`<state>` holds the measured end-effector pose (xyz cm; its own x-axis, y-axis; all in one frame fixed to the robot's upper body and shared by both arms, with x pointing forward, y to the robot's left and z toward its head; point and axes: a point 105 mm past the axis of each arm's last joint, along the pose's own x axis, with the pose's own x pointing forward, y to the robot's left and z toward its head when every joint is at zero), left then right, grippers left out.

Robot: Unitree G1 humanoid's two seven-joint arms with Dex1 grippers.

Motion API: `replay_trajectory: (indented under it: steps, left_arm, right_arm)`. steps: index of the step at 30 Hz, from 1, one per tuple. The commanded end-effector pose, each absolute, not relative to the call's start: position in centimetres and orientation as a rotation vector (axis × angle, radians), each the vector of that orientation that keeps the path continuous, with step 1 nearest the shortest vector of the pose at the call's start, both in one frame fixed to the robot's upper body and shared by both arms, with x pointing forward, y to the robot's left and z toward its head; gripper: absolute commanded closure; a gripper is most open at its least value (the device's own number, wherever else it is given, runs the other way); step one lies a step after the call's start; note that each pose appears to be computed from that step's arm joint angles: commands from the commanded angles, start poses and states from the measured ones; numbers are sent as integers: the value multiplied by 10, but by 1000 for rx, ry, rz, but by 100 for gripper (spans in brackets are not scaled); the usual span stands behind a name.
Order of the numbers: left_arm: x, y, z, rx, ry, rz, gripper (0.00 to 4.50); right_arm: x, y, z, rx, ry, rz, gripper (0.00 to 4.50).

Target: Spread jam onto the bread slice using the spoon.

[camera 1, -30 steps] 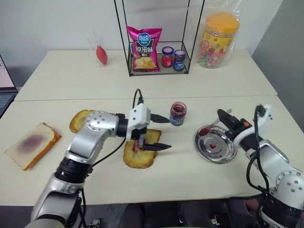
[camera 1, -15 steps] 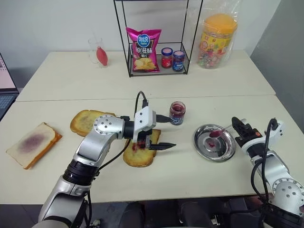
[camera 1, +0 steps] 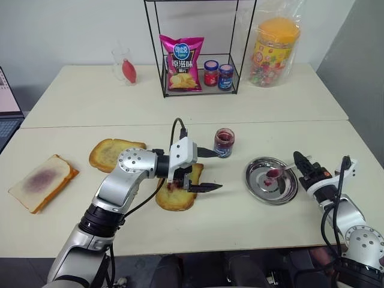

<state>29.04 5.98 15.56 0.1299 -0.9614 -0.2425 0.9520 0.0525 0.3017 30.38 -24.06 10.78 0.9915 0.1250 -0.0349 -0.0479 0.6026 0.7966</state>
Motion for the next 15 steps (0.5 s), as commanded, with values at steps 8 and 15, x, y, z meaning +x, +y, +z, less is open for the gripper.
replay_trajectory:
  steps: [8,15]
  left_arm:
    - [283,59,164,441,-59,-1468,0]
    - [284,61,165,441,-54,-1461,0]
  right_arm:
    - [304,-251,119,898,41,103,152]
    - [306,-254,120,871,46,104,5]
